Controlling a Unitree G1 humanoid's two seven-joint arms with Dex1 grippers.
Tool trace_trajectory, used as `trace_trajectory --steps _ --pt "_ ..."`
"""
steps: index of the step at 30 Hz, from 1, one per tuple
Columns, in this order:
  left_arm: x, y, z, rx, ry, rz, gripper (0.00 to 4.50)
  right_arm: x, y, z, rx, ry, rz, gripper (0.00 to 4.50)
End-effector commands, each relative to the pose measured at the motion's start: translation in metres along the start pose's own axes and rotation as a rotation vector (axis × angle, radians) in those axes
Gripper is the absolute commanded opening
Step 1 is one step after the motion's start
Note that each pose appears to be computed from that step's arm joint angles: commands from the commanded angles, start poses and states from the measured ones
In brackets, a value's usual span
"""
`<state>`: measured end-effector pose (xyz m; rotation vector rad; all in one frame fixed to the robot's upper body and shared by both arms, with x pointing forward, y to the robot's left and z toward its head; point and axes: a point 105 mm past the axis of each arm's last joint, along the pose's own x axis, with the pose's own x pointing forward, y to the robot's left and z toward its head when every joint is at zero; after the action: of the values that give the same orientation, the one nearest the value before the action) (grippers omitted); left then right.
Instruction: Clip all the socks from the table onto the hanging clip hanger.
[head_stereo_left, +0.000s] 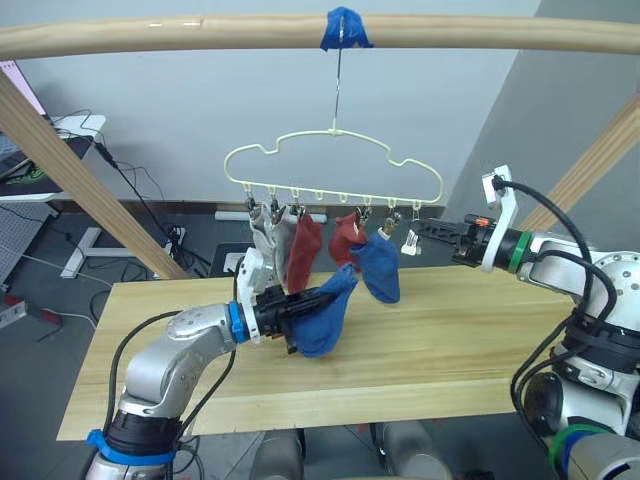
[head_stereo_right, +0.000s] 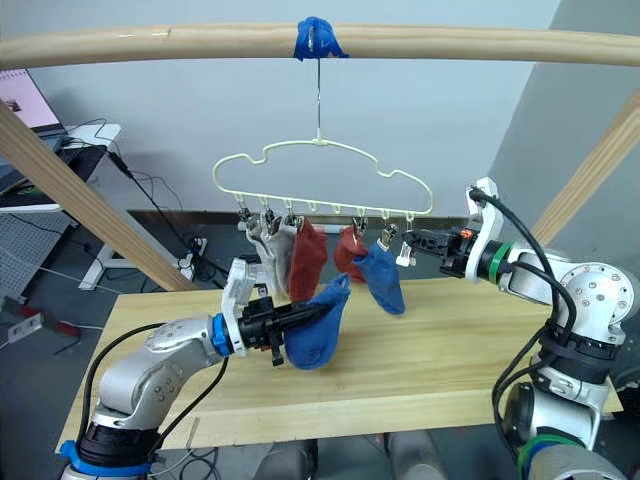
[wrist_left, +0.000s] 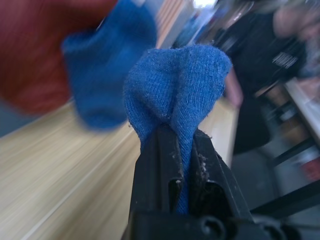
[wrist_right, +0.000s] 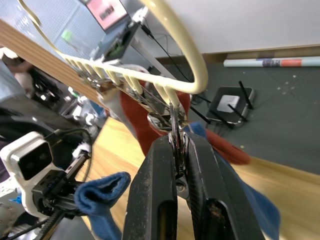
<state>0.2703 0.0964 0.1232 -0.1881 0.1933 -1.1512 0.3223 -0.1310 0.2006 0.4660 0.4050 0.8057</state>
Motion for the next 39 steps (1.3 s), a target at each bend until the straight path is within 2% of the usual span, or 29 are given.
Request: trace_trajectory --steps 1,5,16,19,22,23,29,34,39 --pt "0.011 -0.014 0.014 -0.122 -0.054 -0.053 0.0 -0.002 0.014 0.004 0.018 -0.017 0.067 0.0" --pt "0.022 -0.017 0.02 -0.242 -0.093 -0.08 0.0 0.001 0.018 0.005 0.074 -0.052 0.098 0.0" --pt "0.035 -0.023 0.032 -0.234 -0.158 -0.106 0.0 0.004 0.027 0.006 0.119 -0.073 0.132 0.0" --pt "0.037 -0.027 0.028 -0.149 -0.115 -0.121 0.0 0.005 0.027 0.007 0.132 -0.075 0.129 0.0" --pt "0.042 -0.029 0.02 0.14 -0.046 -0.105 0.0 0.005 0.026 0.008 0.145 -0.069 0.128 0.0" --pt "0.043 -0.029 0.018 0.19 -0.034 -0.11 0.0 0.005 0.026 0.009 0.156 -0.074 0.125 0.0" --pt "0.048 -0.025 0.025 0.264 -0.109 -0.083 0.0 0.005 0.025 0.007 0.163 -0.049 0.113 0.0" --pt "0.048 -0.022 0.024 0.288 -0.108 -0.076 0.0 0.004 0.025 0.007 0.175 -0.042 0.101 0.0" --pt "0.05 -0.022 0.03 0.42 -0.132 -0.075 0.0 0.003 0.022 0.008 0.199 -0.056 0.072 0.0"
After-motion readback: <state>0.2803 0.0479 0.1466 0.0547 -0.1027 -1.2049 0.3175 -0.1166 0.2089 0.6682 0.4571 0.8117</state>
